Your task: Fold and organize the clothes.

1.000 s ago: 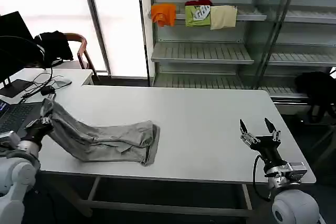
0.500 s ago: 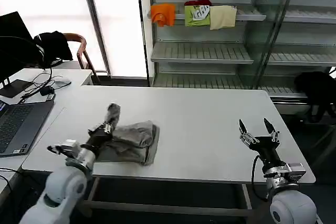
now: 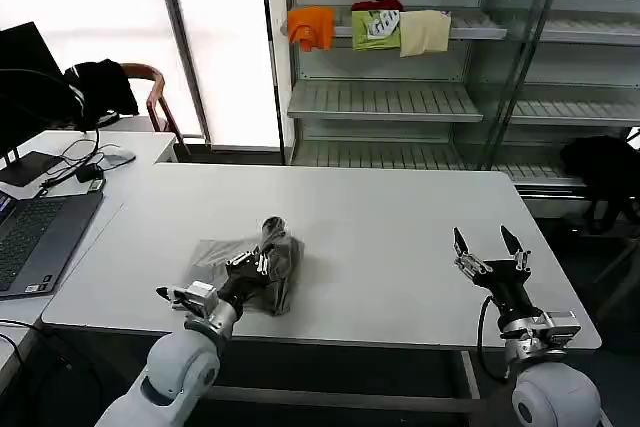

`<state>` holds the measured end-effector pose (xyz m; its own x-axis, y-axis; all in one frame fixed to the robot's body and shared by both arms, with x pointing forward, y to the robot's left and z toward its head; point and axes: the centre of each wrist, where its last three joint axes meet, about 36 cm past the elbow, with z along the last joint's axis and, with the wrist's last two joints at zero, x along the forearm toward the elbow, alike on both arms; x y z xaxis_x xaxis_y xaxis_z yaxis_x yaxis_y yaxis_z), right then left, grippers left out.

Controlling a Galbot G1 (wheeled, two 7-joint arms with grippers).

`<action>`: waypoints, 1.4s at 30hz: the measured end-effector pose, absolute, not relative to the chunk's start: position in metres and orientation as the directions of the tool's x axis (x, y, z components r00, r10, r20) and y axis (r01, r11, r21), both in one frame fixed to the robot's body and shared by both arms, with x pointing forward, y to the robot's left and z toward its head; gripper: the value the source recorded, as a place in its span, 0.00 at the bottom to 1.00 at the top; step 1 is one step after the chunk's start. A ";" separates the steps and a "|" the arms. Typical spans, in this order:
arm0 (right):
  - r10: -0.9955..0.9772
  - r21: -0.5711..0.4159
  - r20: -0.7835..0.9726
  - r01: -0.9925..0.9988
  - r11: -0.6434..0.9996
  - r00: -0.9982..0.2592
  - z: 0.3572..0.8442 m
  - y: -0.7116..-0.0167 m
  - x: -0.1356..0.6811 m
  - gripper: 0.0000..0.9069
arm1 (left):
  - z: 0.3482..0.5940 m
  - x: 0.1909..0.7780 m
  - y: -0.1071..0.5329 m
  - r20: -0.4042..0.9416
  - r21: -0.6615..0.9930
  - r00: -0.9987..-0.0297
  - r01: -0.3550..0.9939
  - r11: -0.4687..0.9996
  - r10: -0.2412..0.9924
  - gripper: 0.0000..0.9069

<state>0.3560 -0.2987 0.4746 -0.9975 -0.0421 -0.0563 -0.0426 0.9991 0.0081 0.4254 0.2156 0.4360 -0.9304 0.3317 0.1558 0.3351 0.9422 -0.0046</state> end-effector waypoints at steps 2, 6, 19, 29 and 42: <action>-0.043 0.008 -0.055 -0.043 0.999 -0.998 0.474 -0.299 0.356 1.00 | 0.434 0.426 0.213 0.161 0.013 -0.929 0.339 0.941 0.332 1.00; -0.043 0.009 -0.055 -0.044 0.999 -0.998 0.473 -0.298 0.356 1.00 | 0.432 0.423 0.207 0.172 0.053 -0.927 0.346 0.937 0.333 1.00; -0.052 0.005 -0.050 -0.052 0.999 -0.997 0.471 -0.294 0.357 1.00 | 0.478 0.407 0.192 0.083 0.102 -0.941 0.336 0.937 0.328 1.00; -0.055 -0.002 -0.050 -0.055 0.998 -0.997 0.470 -0.294 0.357 1.00 | 0.465 0.411 0.253 0.141 0.142 -0.980 0.160 0.977 0.140 1.00; -0.055 -0.017 -0.049 -0.054 0.998 -0.997 0.473 -0.297 0.355 1.00 | 0.416 0.422 0.307 0.320 0.033 -0.947 0.019 0.999 0.007 1.00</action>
